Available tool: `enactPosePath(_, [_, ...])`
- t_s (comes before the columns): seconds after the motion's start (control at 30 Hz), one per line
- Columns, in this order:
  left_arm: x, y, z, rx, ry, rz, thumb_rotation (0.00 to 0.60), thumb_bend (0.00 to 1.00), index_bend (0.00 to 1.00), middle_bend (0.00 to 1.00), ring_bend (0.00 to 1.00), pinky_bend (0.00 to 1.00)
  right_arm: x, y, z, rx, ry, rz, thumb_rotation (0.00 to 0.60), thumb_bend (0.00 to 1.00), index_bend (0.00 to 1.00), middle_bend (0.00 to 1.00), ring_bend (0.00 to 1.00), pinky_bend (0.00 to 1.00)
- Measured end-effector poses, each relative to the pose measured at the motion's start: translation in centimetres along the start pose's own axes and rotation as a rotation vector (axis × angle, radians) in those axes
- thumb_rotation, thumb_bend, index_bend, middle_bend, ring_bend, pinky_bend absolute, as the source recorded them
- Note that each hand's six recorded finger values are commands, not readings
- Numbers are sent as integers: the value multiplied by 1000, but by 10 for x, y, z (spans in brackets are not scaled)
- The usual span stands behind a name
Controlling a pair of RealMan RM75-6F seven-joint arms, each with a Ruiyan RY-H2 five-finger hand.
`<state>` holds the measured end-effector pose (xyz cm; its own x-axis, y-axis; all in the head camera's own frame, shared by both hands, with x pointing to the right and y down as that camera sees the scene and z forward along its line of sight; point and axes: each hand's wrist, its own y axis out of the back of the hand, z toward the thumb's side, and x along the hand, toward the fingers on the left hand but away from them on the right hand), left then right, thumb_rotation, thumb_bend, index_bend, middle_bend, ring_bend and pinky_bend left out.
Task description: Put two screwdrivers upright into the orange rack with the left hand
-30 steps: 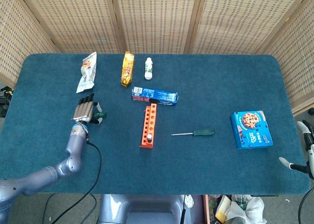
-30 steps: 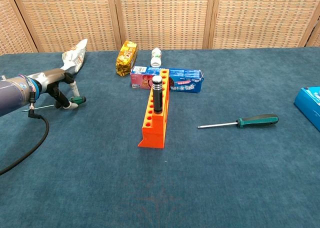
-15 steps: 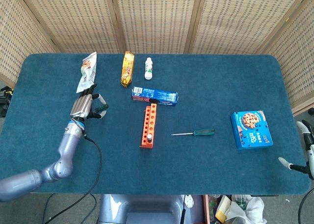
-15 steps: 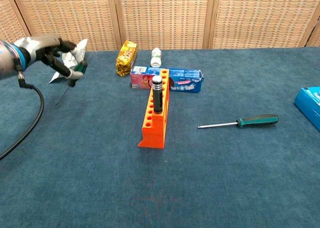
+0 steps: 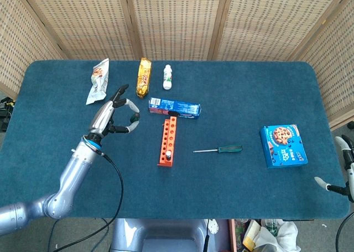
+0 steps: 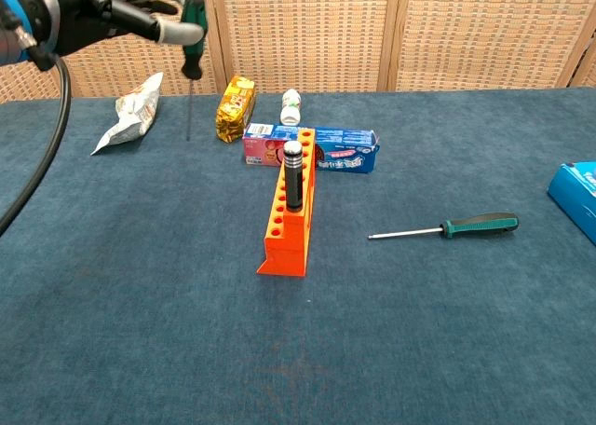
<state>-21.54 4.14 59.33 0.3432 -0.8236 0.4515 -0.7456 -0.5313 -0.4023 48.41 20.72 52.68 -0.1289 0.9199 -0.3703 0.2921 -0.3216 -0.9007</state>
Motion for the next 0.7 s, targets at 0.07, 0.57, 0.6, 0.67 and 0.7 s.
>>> enactPosePath(0.07, [-1,-5,11,-63,-21,-23,600,386,613,0,0,0,0,0,0,-2,-1,-1,600,0,0,0,0,0])
enactPosePath(0.57, [17,-49,32,-370,-35,-135,600,397,614,0,0,0,-1,4,-3,-18,-3,-4,600,0,0,0,0,0])
enactPosePath(0.6, [19,-50,31,-379,-33,-135,600,400,615,0,0,0,-1,4,-3,-19,-4,-5,600,0,0,0,0,0])
enactPosePath(0.67, [23,-52,30,-395,-34,-133,600,403,618,0,0,0,-1,5,-4,-21,-6,-6,600,0,0,0,0,0])
enactPosePath(0.7, [25,-53,30,-400,-34,-132,600,405,619,0,0,0,-1,5,-4,-21,-6,-7,600,0,0,0,0,0])
